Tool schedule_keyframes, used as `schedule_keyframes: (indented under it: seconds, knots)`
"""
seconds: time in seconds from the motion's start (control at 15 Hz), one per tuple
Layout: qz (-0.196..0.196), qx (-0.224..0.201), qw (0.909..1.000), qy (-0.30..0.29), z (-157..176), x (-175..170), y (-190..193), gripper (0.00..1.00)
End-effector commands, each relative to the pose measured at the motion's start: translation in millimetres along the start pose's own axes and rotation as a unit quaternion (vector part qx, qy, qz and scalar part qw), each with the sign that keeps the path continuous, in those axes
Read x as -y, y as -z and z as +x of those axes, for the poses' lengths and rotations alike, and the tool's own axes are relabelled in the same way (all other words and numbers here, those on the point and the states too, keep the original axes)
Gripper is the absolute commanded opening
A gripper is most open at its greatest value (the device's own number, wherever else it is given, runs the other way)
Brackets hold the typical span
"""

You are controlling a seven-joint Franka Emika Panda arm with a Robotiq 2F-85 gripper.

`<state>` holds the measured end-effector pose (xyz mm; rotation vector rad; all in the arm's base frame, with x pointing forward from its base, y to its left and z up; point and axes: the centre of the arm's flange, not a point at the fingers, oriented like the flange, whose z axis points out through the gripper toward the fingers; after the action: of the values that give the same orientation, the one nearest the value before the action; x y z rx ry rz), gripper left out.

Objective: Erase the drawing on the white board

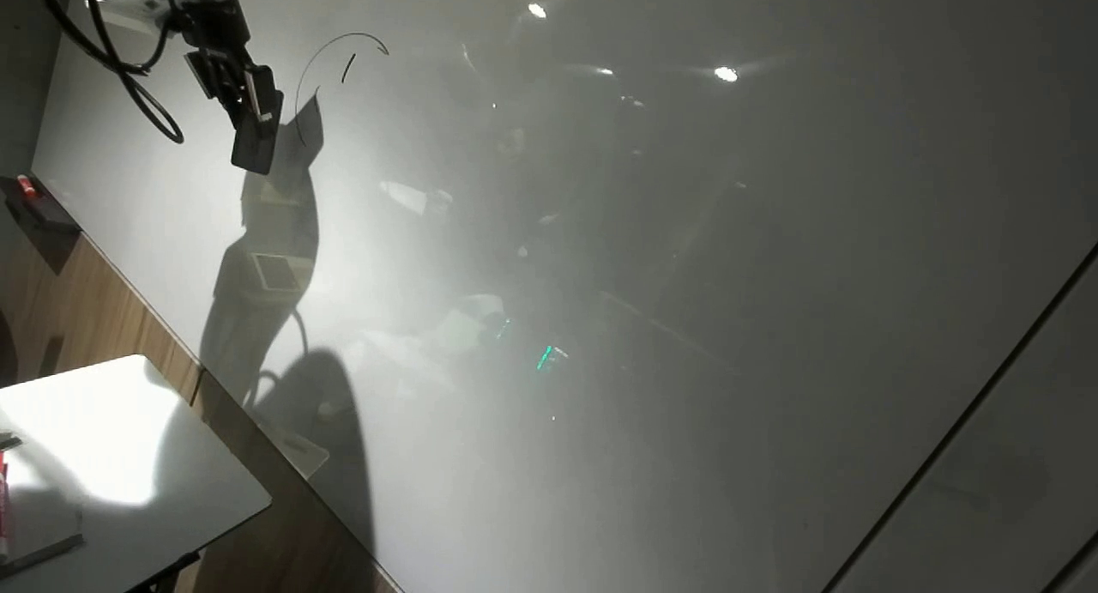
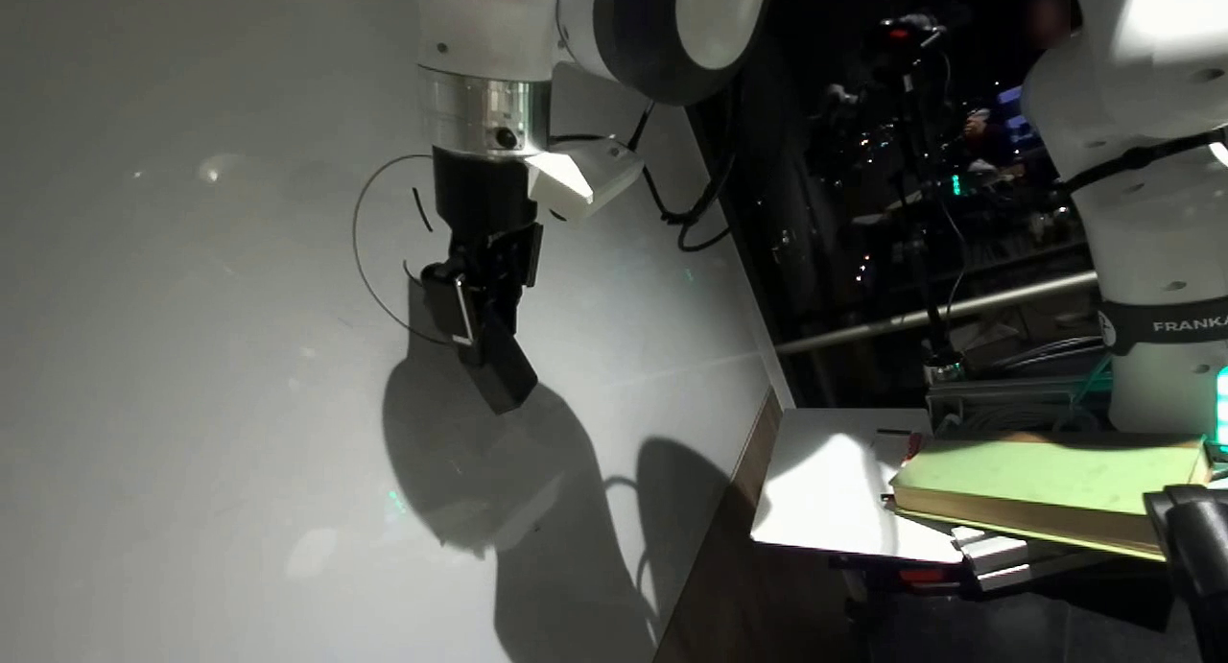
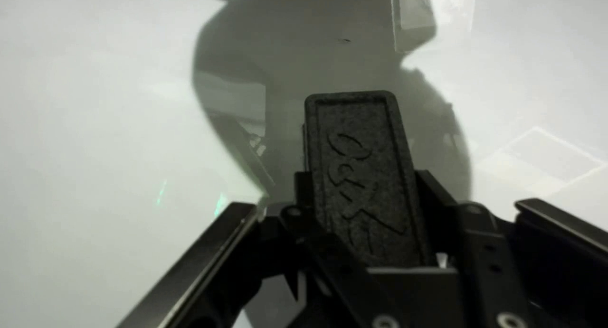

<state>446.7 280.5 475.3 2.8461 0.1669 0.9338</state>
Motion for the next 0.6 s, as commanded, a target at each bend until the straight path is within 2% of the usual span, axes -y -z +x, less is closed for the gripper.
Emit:
schedule_keyframes:
  seconds: [0.0,0.33,0.53]
  knots:
    - [0.001,-0.023,0.9997,0.009,32.5,28.2,5.9,0.30]
    - [-0.001,-0.057,0.9982,0.020,73.9,38.2,19.5,0.30]
    - [-0.011,-0.057,0.9981,0.021,81.6,34.5,16.6,0.30]
